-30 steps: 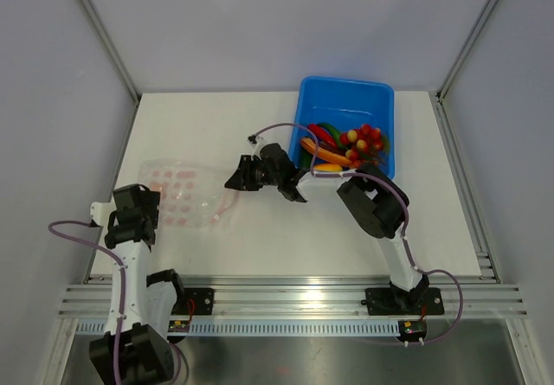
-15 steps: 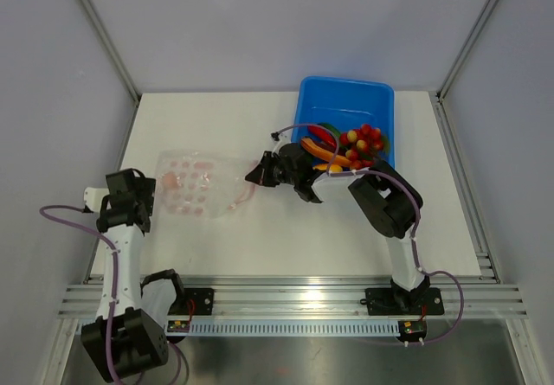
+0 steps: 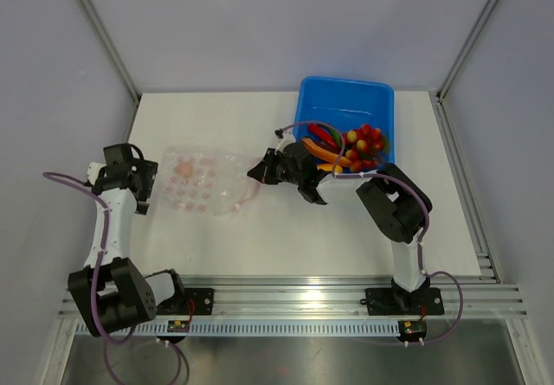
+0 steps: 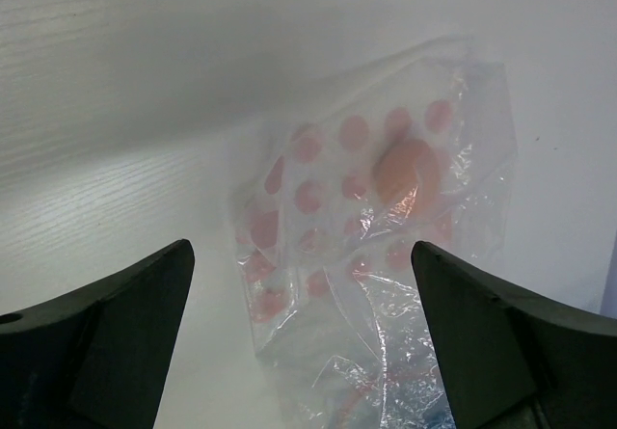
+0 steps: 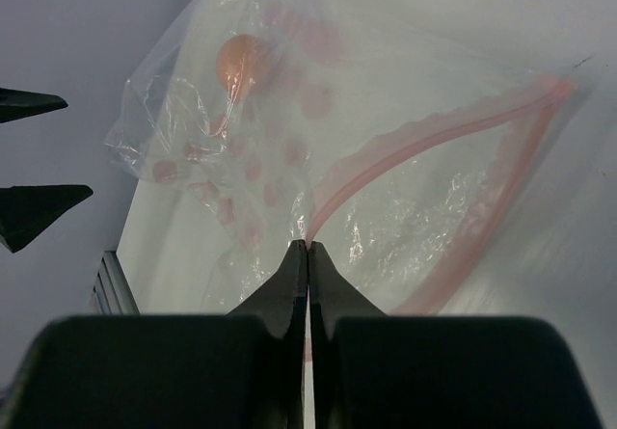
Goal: Open the zip-top bag and remove the fake food
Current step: Adjust the fake fruit in the zipper food storage bag.
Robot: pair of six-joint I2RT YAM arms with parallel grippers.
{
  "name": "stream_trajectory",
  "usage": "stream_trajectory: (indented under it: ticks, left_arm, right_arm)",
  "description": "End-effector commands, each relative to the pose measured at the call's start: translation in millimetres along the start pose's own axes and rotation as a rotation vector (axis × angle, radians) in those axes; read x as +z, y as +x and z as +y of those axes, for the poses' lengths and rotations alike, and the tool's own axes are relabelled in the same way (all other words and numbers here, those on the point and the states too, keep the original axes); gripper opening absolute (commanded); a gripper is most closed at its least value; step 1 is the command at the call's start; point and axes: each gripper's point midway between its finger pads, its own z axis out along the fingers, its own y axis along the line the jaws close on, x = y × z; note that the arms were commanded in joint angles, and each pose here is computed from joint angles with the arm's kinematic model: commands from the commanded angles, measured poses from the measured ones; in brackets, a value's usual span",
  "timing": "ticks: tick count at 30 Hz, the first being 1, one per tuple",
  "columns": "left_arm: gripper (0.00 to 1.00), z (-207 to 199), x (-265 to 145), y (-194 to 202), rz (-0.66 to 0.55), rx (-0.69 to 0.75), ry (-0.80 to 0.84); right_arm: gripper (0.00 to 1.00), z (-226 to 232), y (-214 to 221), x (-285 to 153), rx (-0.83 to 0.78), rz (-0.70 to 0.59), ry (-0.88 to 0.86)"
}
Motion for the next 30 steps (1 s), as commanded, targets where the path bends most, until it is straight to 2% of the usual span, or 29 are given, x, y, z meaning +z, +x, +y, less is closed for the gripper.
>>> stream_trajectory:
  ticks: [1,7,15,20,23,28,30]
  left_arm:
    - [0.99,-19,-5,0,0.042,0.060,0.041]
    - [0.99,-26,-6,14,0.092,0.092,0.066]
    - [0.99,-34,3,23,0.084,0.082,0.043]
    - [0.96,-45,19,31,0.098,0.081,0.104]
    - [0.95,-44,23,28,0.055,0.070,0.087]
    - [0.85,-48,33,31,0.038,0.063,0.093]
    - [0.75,-46,41,33,0.042,0.064,0.067]
  right_arm:
    - [0.00,19,-28,-8,-0.057,-0.093,-0.031]
    - [0.00,21,-28,-6,-0.056,-0.086,-0.039]
    - [0.00,23,-27,-6,-0.059,-0.082,-0.052]
    - [0.00,23,-25,-6,-0.056,-0.074,-0.058]
    - [0.00,25,-25,-6,-0.059,-0.076,-0.063]
    - [0.00,23,-23,-5,-0.058,-0.068,-0.062]
    - [0.00,23,-23,-5,-0.058,-0.066,-0.064]
